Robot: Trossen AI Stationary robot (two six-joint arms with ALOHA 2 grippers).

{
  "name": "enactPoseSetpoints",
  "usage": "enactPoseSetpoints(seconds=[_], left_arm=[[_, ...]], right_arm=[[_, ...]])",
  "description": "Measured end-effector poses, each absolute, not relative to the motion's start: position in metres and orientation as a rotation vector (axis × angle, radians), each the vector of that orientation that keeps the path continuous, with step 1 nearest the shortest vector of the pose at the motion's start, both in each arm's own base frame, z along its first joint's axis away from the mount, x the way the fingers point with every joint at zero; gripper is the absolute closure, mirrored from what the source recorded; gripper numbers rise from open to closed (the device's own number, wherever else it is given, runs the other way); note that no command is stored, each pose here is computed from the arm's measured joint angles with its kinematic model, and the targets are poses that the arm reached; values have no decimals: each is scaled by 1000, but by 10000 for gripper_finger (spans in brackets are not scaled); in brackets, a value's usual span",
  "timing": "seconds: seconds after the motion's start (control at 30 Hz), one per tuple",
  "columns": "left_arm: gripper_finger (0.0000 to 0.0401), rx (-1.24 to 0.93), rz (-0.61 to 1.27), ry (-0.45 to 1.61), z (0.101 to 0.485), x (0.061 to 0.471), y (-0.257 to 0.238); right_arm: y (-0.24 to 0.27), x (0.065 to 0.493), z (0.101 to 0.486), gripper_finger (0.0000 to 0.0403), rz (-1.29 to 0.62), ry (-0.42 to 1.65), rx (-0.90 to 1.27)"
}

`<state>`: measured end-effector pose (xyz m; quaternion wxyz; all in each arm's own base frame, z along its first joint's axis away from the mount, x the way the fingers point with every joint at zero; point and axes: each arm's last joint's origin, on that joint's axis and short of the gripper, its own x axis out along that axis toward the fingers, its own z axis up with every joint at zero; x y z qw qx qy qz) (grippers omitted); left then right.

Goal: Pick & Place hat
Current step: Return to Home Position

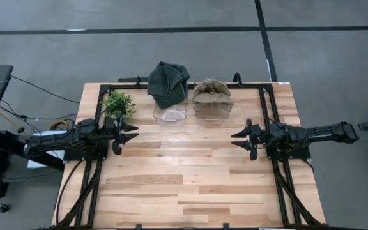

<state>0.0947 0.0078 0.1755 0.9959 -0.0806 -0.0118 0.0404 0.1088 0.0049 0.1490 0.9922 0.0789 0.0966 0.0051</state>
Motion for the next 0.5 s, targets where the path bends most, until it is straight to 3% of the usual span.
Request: enactPoseSetpoints(seconds=[0.5], left_arm=[[262,-162,10,-24,176,95,1]], right_arm=[[5,109,149,267,11,194,160]])
